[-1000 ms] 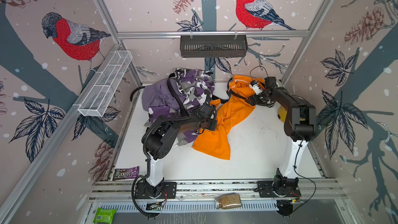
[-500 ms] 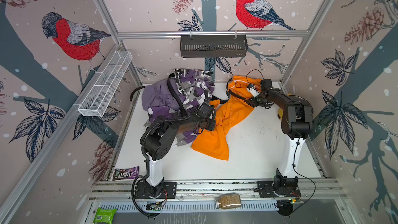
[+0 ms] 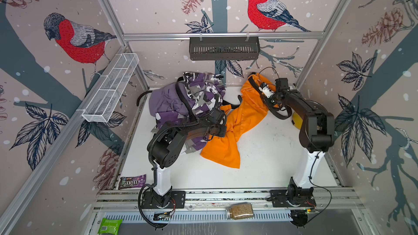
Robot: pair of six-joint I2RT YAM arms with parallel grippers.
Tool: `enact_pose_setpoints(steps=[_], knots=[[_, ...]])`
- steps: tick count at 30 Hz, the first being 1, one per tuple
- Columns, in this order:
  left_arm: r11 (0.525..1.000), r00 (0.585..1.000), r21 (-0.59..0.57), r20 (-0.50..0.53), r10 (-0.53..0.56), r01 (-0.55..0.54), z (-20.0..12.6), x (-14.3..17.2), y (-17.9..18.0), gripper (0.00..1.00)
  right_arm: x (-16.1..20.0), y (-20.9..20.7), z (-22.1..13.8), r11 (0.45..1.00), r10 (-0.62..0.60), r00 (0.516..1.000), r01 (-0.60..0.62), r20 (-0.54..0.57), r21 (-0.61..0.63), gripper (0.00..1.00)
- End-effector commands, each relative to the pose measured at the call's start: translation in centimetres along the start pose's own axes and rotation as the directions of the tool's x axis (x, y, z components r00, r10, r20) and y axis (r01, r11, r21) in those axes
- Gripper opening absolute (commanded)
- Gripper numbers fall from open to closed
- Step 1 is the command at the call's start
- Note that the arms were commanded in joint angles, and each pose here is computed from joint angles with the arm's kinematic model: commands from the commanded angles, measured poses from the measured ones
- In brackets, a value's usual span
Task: Remove the belt from the trousers
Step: Adjust the trousers at the center of the board.
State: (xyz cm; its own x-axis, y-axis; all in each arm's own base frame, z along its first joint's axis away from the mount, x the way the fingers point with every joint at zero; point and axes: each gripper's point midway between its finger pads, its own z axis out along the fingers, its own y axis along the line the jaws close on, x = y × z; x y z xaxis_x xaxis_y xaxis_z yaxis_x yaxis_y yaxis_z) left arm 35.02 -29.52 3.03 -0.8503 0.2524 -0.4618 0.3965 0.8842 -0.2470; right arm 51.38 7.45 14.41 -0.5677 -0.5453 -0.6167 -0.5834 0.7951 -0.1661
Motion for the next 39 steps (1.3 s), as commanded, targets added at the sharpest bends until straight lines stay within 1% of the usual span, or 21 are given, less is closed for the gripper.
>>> enact_pose_setpoints(steps=[1, 3, 6, 9, 10, 11, 12, 14, 15, 18, 21, 23, 25, 26, 28, 29, 31, 33, 35, 37, 39], knots=[[0.996, 0.998, -0.086, -0.05, -0.026, 0.022, -0.4, 1.0, 1.6, 0.26, -2.7, 1.0, -3.8, 1.0, 0.002, 0.999, -0.003, 0.05, 0.013, 0.13], [0.996, 1.0, -0.088, -0.012, -0.022, 0.021, -0.7, -0.2, 1.4, 0.28, -4.4, 1.8, -6.3, 1.0, -0.011, 0.996, 0.009, 0.084, 0.023, 0.12], [0.994, 0.997, -0.106, 0.071, -0.012, 0.02, -1.8, -3.0, 1.2, 0.31, -8.2, 4.2, -11.2, 0.999, -0.05, 0.979, 0.051, 0.195, 0.002, 0.1], [0.988, 0.985, -0.15, 0.172, -0.013, 0.04, -3.4, -6.1, 1.6, 0.39, -12.6, 7.5, -17.1, 0.992, -0.088, 0.922, 0.116, 0.377, -0.052, 0.08], [0.986, 0.979, -0.16, 0.203, -0.017, 0.05, -4.2, -7.1, 1.9, 0.46, -14.1, 8.8, -19.3, 0.987, -0.103, 0.894, 0.147, 0.437, -0.069, 0.07], [0.986, 0.973, -0.157, 0.232, -0.017, 0.054, -5.0, -7.9, 1.8, 0.57, -15.2, 10.3, -21.4, 0.979, -0.118, 0.864, 0.183, 0.489, -0.087, 0.06], [0.987, 0.963, -0.15, 0.268, -0.016, 0.058, -6.1, -8.7, 1.8, 0.66, -16.0, 11.4, -22.8, 0.972, -0.127, 0.844, 0.209, 0.522, -0.102, 0.05], [0.989, 0.932, -0.132, 0.362, -0.02, 0.072, -9.2, -10.0, 1.5, 0.8, -17.1, 13.9, -25.6, 0.953, -0.131, 0.801, 0.265, 0.584, -0.149, 0.04], [0.989, 0.914, -0.125, 0.405, -0.023, 0.081, -10.9, -10.5, 1.4, 0.83, -17.2, 14.9, -26.4, 0.941, -0.127, 0.793, 0.286, 0.596, -0.179, 0.04], [0.982, 0.843, -0.127, 0.536, -0.052, 0.141, -16.5, -10.9, 2.2, 0.89, -17.2, 18.2, -28.4, 0.893, -0.102, 0.777, 0.347, 0.621, -0.287, 0.03], [0.964, 0.78, -0.174, 0.624, -0.052, 0.203, -21.0, -10.2, 4.3, 0.93, -16.2, 22.3, -29.6, 0.807, -0.064, 0.774, 0.411, 0.63, -0.423, 0.03], [0.952, 0.751, -0.207, 0.66, -0.035, 0.226, -23.5, -9.6, 5.8, 0.94, -14.7, 25.2, -29.7, 0.737, -0.044, 0.781, 0.447, 0.624, -0.507, 0.03], [0.95, 0.725, -0.203, 0.688, -0.035, 0.238, -25.5, -9.4, 6.8, 0.94, -12.8, 27.7, -29.0, 0.665, -0.016, 0.797, 0.46, 0.604, -0.589, 0.03], [0.952, 0.721, -0.199, 0.692, -0.032, 0.234, -25.8, -9.1, 7.1, 0.95, -11.6, 28.8, -28.1, 0.633, 0.005, 0.812, 0.449, 0.583, -0.631, 0.03], [0.958, 0.711, -0.187, 0.703, -0.023, 0.216, -26.5, -8.8, 7.0, 0.95, -9.2, 30.3, -26.4, 0.575, 0.063, 0.847, 0.402, 0.528, -0.713, 0.03], [0.961, 0.707, -0.183, 0.707, -0.018, 0.207, -26.8, -8.7, 7.0, 0.95, -7.8, 31.2, -25.2, 0.532, 0.104, 0.869, 0.362, 0.483, -0.765, 0.03], [0.962, 0.695, -0.18, 0.719, -0.014, 0.206, -27.3, -8.5, 7.0, 0.96, -5.3, 32.4, -22.8, 0.479, 0.129, 0.908, 0.294, 0.398, -0.827, 0.03], [0.963, 0.684, -0.175, 0.73, -0.013, 0.206, -27.9, -8.5, 6.9, 0.96, -2.6, 33.5, -19.8, 0.455, 0.128, 0.949, 0.204, 0.29, -0.867, 0.03], [0.97, 0.686, -0.166, 0.728, -0.001, 0.178, -27.7, -8.6, 6.5, 0.96, 0.0, 34.5, -17.0, 0.419, 0.108, 0.978, 0.117, 0.177, -0.9, 0.03], [0.978, 0.7, -0.15, 0.714, 0.006, 0.145, -27.0, -8.7, 6.0, 0.96, 2.0, 35.0, -14.3, 0.449, 0.065, 0.995, 0.037, 0.074, -0.893, 0.03], [0.987, 0.725, -0.127, 0.689, 0.018, 0.096, -25.8, -8.5, 5.2, 0.96, 3.7, 35.4, -12.4, 0.465, 0.011, 1.0, -0.001, 0.005, -0.885, 0.03]])
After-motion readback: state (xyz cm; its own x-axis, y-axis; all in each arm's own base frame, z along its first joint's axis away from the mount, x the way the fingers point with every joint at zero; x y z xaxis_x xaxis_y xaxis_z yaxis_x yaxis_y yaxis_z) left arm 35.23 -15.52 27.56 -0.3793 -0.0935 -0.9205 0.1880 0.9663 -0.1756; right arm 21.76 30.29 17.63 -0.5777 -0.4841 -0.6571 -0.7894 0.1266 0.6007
